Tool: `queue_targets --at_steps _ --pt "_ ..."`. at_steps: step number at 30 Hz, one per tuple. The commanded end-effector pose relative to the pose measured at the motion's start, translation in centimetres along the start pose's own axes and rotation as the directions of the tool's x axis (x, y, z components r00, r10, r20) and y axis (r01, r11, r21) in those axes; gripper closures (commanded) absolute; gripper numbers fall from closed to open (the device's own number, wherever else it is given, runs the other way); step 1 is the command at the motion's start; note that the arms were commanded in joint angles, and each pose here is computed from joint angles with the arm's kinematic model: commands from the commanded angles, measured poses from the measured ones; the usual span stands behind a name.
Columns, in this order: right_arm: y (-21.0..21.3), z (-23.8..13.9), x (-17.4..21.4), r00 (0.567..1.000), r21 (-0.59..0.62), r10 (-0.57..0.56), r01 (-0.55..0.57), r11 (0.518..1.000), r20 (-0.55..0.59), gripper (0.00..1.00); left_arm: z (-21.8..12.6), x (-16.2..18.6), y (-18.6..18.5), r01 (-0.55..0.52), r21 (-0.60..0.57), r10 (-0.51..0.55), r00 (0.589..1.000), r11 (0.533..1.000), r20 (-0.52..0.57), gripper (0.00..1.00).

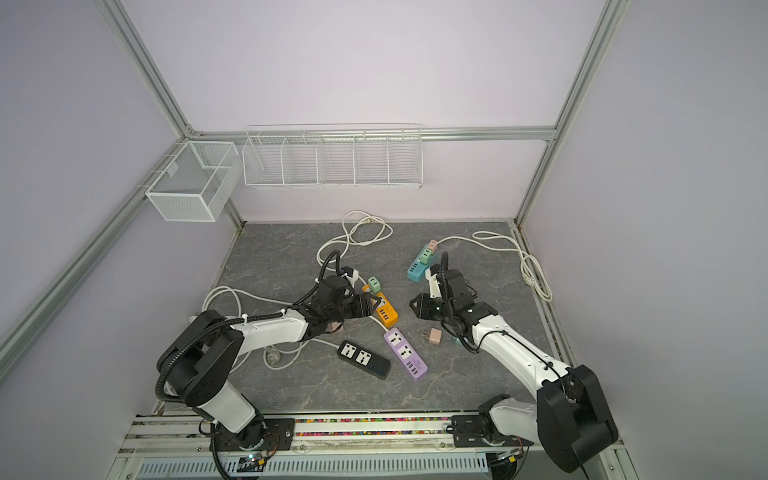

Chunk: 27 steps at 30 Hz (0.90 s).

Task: Pull the plug off the socket
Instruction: 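Pull the pink plug out with the right gripper while the left holds the strip, then carry the pink plug away and set it on the table with the right gripper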

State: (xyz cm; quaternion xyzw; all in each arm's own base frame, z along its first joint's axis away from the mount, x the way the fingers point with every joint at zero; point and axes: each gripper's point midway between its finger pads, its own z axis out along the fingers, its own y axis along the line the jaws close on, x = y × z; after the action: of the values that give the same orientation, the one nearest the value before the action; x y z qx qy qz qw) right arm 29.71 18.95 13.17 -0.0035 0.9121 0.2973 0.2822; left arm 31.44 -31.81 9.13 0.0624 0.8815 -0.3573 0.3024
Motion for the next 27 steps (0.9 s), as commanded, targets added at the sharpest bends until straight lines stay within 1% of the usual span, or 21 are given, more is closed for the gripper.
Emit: queue_targets --at_steps 1,5,11,14,18,22,27 --pt "-0.6 0.1 -1.1 0.996 -0.029 0.077 -0.076 0.997 0.048 0.82 -0.3 -0.3 -1.7 -0.048 0.059 0.046 0.999 0.997 0.024 0.31" --pt "-1.5 1.2 -1.5 0.992 -0.035 0.114 -0.112 0.993 0.058 0.82 -0.3 0.0 -2.5 -0.075 0.077 0.073 0.997 0.994 0.023 0.29" --pt "-2.8 2.9 -2.3 0.990 -0.009 0.126 -0.126 0.992 0.062 0.82 -0.4 0.3 -3.0 -0.109 0.057 0.108 0.994 0.992 0.030 0.27" --pt "-3.8 4.2 -2.2 0.985 -0.007 0.163 -0.163 0.987 0.049 0.83 -0.4 0.3 -3.1 -0.116 0.055 0.115 0.993 0.992 0.030 0.26" --pt "-4.6 5.7 -2.2 0.979 -0.024 0.201 -0.200 0.979 0.033 0.83 -0.4 0.3 -2.8 -0.120 0.037 0.119 0.992 0.992 0.034 0.24" --pt "-5.2 6.7 -1.7 0.978 -0.018 0.210 -0.210 0.978 0.016 0.83 -0.6 0.1 -2.1 -0.122 0.000 0.122 0.991 0.993 0.046 0.22" --pt "-6.0 7.7 -1.0 0.978 0.007 0.209 -0.209 0.978 -0.005 0.83 -0.4 0.1 -2.0 -0.121 -0.006 0.121 0.992 0.993 0.046 0.21"
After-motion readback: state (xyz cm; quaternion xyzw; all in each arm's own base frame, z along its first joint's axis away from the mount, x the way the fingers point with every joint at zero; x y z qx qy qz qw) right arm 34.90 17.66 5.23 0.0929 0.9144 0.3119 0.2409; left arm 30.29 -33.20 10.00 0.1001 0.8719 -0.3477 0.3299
